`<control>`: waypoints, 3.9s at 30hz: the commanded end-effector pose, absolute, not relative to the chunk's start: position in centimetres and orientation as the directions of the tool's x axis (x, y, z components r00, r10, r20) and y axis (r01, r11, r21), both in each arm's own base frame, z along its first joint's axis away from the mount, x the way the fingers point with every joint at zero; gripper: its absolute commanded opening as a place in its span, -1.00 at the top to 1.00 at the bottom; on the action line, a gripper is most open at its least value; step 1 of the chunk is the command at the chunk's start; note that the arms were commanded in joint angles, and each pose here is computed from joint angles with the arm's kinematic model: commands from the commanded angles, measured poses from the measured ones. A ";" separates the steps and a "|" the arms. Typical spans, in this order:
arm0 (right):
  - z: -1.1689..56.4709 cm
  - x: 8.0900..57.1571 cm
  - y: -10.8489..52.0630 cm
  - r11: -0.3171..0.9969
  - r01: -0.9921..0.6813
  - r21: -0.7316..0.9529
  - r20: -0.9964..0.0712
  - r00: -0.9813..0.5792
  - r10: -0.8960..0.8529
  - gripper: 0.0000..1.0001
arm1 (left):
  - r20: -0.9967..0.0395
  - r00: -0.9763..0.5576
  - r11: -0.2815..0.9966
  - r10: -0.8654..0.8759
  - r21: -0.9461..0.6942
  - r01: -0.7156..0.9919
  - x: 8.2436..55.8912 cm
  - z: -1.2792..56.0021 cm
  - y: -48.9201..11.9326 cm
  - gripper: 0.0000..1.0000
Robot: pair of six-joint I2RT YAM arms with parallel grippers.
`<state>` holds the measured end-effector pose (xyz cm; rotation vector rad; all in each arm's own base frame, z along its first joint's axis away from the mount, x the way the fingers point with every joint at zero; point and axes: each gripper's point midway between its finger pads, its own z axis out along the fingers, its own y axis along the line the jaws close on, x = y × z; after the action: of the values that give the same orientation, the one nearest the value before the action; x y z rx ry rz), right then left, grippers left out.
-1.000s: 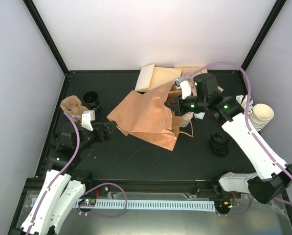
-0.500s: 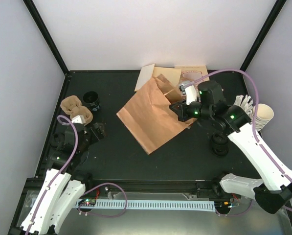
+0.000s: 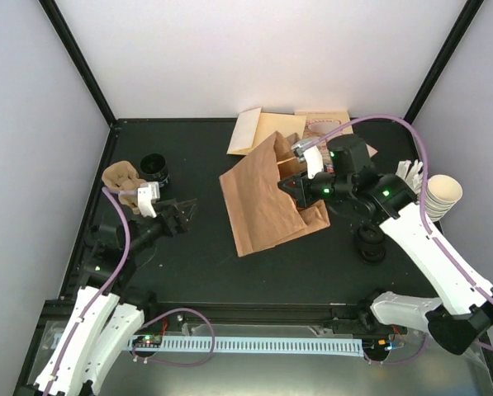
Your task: Pack the takeout coffee
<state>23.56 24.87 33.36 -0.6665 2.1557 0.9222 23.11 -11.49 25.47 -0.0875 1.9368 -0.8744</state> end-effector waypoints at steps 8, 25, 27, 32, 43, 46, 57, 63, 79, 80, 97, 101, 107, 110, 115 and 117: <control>30.1 21.3 28.6 0.552 -0.781 0.292 -0.729 -0.555 -0.400 0.98 | -0.639 -0.674 0.540 -0.371 -0.739 0.403 23.1 29.9 -16.3 -0.97; 30.3 19.9 30.1 0.457 -0.865 0.207 -0.731 -0.447 -0.515 0.97 | -0.880 -0.474 0.370 -0.034 -0.452 0.812 25.3 38.6 -21.7 -0.90; 30.4 19.6 30.1 0.441 -0.875 0.199 -0.733 -0.432 -0.526 0.97 | -0.910 -0.414 0.313 -0.009 -0.396 0.863 25.1 38.7 -22.2 -0.94; 31.6 19.5 29.9 0.434 -0.881 0.187 -0.740 -0.417 -0.528 0.98 | -0.936 -0.346 0.313 -0.065 -0.348 0.884 27.0 37.8 -21.4 -0.94; 31.5 18.4 29.0 0.408 -0.896 0.178 -0.725 -0.399 -0.561 0.97 | -0.872 -0.488 0.076 -0.024 -0.488 0.869 29.7 33.9 -20.8 -0.84; 31.6 18.2 28.9 0.403 -0.899 0.175 -0.730 -0.393 -0.559 0.96 | -0.870 -0.493 0.052 -0.017 -0.494 0.868 29.1 33.9 -20.9 -0.83; 32.7 17.8 28.9 0.387 -0.904 0.180 -0.748 -0.382 -0.543 0.96 | -0.812 -0.582 -0.002 0.043 -0.583 0.813 28.3 32.4 -22.0 -0.57; 33.2 18.2 28.7 0.409 -0.897 0.166 -0.756 -0.382 -0.531 0.96 | -0.804 -0.591 -0.049 0.072 -0.594 0.803 27.5 32.3 -22.7 -0.39; 32.7 19.8 27.6 0.517 -0.846 0.129 -0.731 -0.434 -0.527 0.93 | -0.817 -0.572 -0.039 0.073 -0.576 0.817 27.3 32.9 -22.6 0.92; 32.6 19.9 27.3 0.533 -0.838 0.121 -0.725 -0.441 -0.529 0.91 | -0.818 -0.570 -0.030 0.070 -0.573 0.819 27.4 32.9 -22.6 0.94; 35.5 20.0 24.1 0.625 -0.779 0.053 -0.834 -0.379 -0.402 -0.29 | -0.897 -0.442 0.115 -0.019 -0.441 0.890 25.2 37.7 -21.2 0.97; 37.7 20.2 23.8 0.643 -0.764 0.054 -0.903 -0.312 -0.295 -0.72 | -0.922 -0.386 0.210 -0.035 -0.384 0.899 24.1 38.3 -20.6 0.97; 40.1 19.0 23.9 0.594 -0.801 0.074 -0.959 -0.220 -0.177 -1.00 | -0.977 -0.185 0.456 -0.109 -0.214 0.864 23.3 39.6 -18.3 0.97; 40.6 19.6 23.9 0.626 -0.767 0.138 -0.951 -0.279 -0.133 -1.00 | -0.991 -0.034 0.580 -0.130 -0.104 0.808 22.9 40.7 -16.7 0.97; 40.5 21.1 24.8 0.684 -0.667 0.294 -0.885 -0.461 -0.070 -1.00 | -0.976 0.178 0.688 -0.127 0.042 0.724 21.4 42.7 -14.8 0.97; 40.5 21.4 25.1 0.690 -0.636 0.345 -0.860 -0.509 -0.040 -1.00 | -0.969 0.217 0.713 -0.120 0.068 0.698 21.3 43.3 -14.4 0.97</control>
<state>20.79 24.76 40.19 -0.6753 1.8892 0.7507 20.76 -16.31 40.26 0.6342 1.3655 -0.8094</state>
